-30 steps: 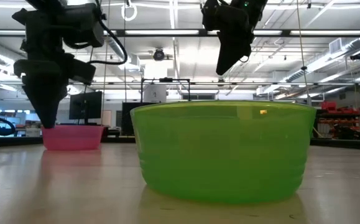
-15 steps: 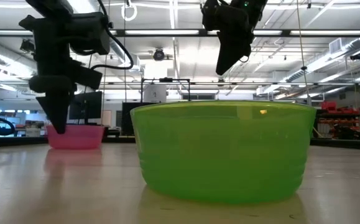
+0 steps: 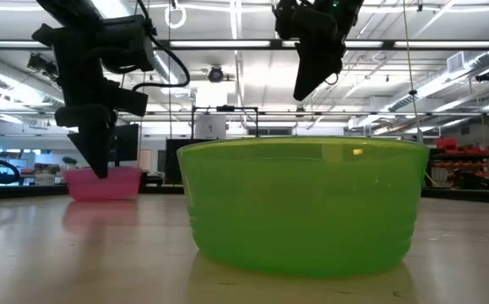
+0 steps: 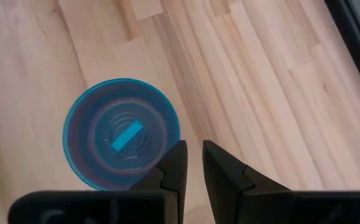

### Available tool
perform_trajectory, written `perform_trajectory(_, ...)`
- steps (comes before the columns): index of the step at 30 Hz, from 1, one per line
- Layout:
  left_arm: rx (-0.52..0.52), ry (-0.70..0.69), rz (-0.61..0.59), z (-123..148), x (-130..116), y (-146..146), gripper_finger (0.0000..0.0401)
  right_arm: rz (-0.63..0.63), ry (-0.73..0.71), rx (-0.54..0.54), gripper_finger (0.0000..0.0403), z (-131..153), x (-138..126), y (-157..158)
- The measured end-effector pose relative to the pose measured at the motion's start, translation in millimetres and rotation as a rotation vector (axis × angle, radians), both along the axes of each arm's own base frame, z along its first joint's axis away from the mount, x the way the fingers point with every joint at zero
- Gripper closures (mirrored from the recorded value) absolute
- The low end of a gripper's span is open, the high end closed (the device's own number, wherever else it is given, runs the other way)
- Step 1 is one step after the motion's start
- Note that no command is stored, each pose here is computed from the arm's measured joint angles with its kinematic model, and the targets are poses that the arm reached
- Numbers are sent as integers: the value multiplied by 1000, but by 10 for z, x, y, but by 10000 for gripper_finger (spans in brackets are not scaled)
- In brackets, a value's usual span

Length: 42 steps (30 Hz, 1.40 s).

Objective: Nest bowls inside each other
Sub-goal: Stack the red bowl on top of the blue bowl

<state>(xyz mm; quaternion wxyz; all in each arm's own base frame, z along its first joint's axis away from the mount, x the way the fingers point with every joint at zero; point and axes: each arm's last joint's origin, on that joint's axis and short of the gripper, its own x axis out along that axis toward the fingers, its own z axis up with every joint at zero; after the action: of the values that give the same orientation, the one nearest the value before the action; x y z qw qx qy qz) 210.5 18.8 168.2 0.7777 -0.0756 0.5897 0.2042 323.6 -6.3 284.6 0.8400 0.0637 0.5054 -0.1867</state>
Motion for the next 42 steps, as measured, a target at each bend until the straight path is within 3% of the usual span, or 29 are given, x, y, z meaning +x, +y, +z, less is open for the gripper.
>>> perform_trajectory(9,8,-81,-47,283,176,-47,393,-23,29,-25,344,-55,-55,243)
perform_trajectory(17,35,-184,-174,774,436,-186,393,-78,184,-35,344,-566,-279,314)
perform_trajectory(21,47,-191,-223,957,579,-237,393,-130,195,-52,344,-769,-460,305)
perform_trajectory(26,64,-179,-272,1073,798,-255,393,-157,86,-23,352,-954,-709,284)
perform_trajectory(33,77,-97,-336,1017,1046,-260,393,-191,-107,0,396,-1036,-1039,232)
perform_trajectory(42,70,-89,-422,1021,1383,-259,393,-209,-188,-6,397,-1178,-1126,188)
